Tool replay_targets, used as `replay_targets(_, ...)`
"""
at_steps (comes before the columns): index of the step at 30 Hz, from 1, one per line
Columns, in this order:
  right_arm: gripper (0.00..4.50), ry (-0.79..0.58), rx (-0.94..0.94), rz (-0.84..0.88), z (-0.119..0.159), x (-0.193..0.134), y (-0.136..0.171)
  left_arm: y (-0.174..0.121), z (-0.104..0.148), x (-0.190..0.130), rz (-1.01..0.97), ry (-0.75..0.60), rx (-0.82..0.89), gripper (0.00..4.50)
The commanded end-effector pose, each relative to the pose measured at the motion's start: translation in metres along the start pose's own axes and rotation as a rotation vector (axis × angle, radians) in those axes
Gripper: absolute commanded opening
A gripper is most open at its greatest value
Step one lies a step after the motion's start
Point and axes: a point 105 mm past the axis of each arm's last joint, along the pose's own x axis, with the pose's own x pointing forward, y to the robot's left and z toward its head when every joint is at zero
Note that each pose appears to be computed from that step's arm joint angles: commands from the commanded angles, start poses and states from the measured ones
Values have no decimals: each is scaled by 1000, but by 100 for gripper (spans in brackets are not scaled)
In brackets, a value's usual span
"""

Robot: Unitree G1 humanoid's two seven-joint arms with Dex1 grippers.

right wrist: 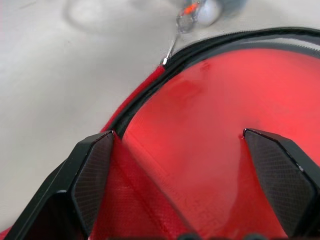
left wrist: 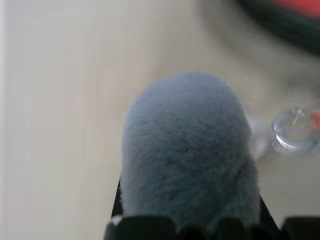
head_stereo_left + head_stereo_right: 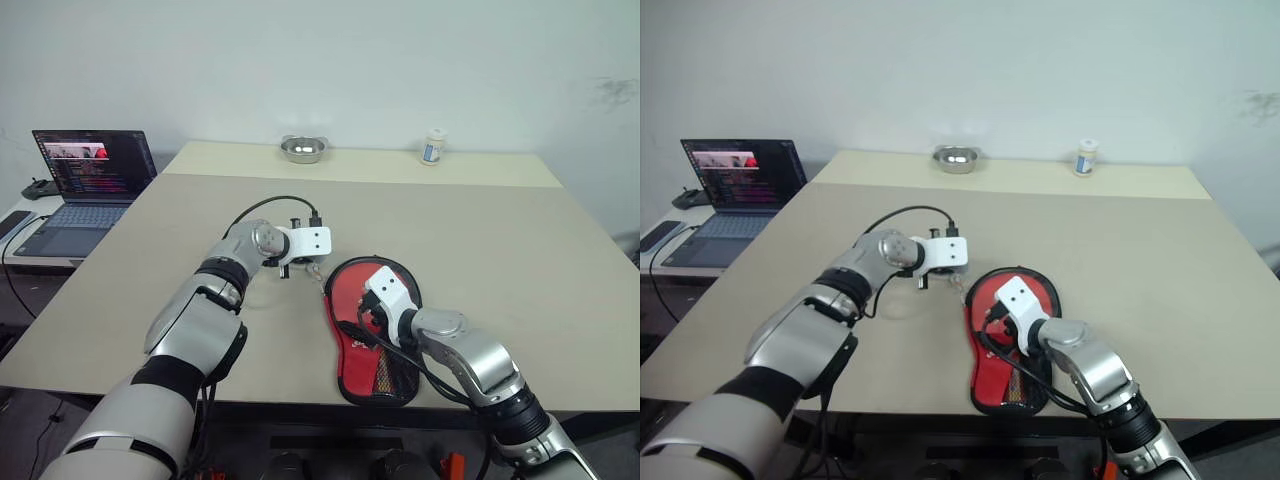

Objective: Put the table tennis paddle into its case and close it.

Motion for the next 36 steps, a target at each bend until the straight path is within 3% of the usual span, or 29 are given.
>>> replay_targets(1,450,90,50,11,-24,2,3,36,13,-9,158,18,69,60)
replay_targets(6,450,105,68,12,-28,1,3,58,49,-7,306,-49,15,59)
replay_targets(11,450,113,74,31,-29,1,7,60,82,0,352,-90,28,59)
replay_targets(15,450,128,76,50,-33,1,16,62,123,3,400,-156,51,59)
replay_targets(23,450,136,102,50,-36,1,26,45,198,6,386,-311,115,59)
replay_targets(36,450,143,126,32,-40,-2,31,-6,259,13,229,-469,191,59)
